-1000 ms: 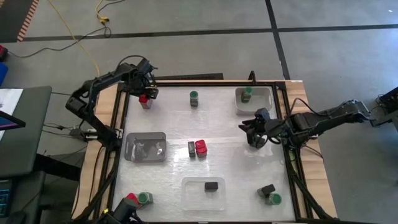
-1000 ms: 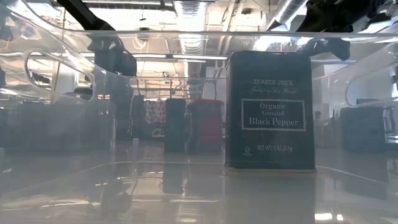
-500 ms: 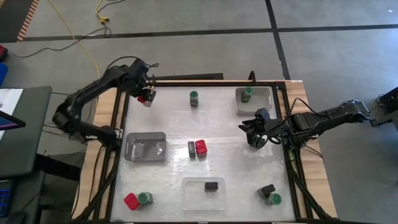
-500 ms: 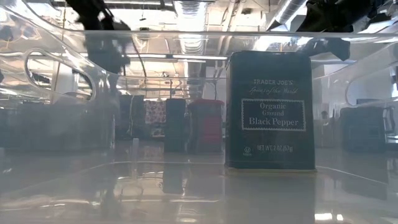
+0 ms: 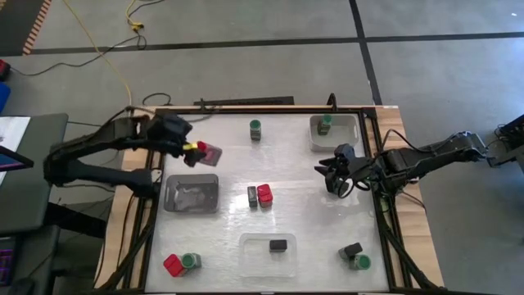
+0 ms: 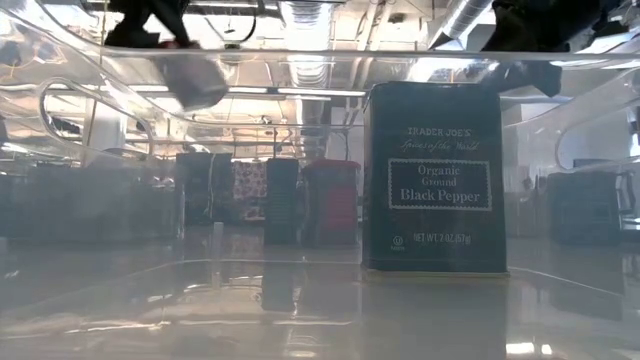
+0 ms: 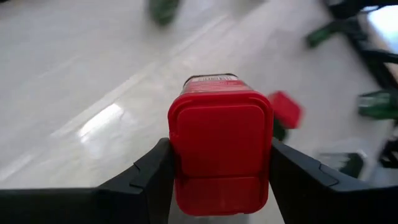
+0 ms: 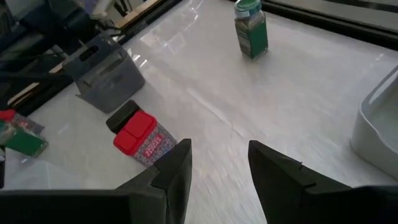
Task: Sort spices by type
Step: Put the top left red seasoning can into the black bin
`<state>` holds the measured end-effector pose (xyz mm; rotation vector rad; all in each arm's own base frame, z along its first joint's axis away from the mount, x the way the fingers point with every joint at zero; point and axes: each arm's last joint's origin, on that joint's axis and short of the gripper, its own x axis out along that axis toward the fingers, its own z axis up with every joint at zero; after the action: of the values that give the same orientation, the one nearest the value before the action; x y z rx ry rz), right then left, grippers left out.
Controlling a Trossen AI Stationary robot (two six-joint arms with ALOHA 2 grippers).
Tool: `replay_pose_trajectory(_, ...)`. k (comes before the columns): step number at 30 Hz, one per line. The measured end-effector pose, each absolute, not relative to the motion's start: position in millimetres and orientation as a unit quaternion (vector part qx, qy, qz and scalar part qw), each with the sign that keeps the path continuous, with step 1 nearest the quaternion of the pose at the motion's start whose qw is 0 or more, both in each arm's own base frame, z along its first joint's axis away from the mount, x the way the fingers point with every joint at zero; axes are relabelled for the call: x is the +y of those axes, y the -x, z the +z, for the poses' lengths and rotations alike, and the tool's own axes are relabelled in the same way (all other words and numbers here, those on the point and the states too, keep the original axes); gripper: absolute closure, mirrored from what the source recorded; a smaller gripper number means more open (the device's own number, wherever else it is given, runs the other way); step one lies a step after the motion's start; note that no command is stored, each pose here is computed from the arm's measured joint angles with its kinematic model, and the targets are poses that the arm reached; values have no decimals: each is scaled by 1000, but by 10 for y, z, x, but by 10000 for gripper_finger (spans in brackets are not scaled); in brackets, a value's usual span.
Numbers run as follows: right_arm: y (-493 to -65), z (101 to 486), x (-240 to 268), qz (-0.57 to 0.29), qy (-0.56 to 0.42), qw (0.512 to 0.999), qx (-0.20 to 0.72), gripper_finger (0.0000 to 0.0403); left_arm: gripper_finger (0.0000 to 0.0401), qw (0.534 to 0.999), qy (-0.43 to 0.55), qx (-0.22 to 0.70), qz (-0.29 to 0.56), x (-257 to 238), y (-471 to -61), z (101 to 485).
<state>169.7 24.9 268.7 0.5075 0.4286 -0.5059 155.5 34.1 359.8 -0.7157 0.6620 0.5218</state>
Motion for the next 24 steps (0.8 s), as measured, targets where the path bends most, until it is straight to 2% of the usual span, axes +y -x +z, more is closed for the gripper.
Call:
replay_pose_trajectory(5, -1686, 2669, 250, -242, -243, 913, 222, 218, 192, 878, 319, 301, 191, 105, -1827, 3598)
replay_pose_trajectory(11, -1686, 2664, 261, -225, -240, 915, 234, 218, 192, 870, 264, 382, 166, -40, -1986, 3417)
replay_pose_trajectory(18, -1687, 2664, 261, -228, -254, 911, 230, 218, 192, 846, 235, 451, 161, -84, -1921, 3316)
replay_pose_trajectory(24, -1690, 2669, 261, -233, -281, 904, 221, 218, 192, 837, 195, 490, 147, -79, -1770, 3453)
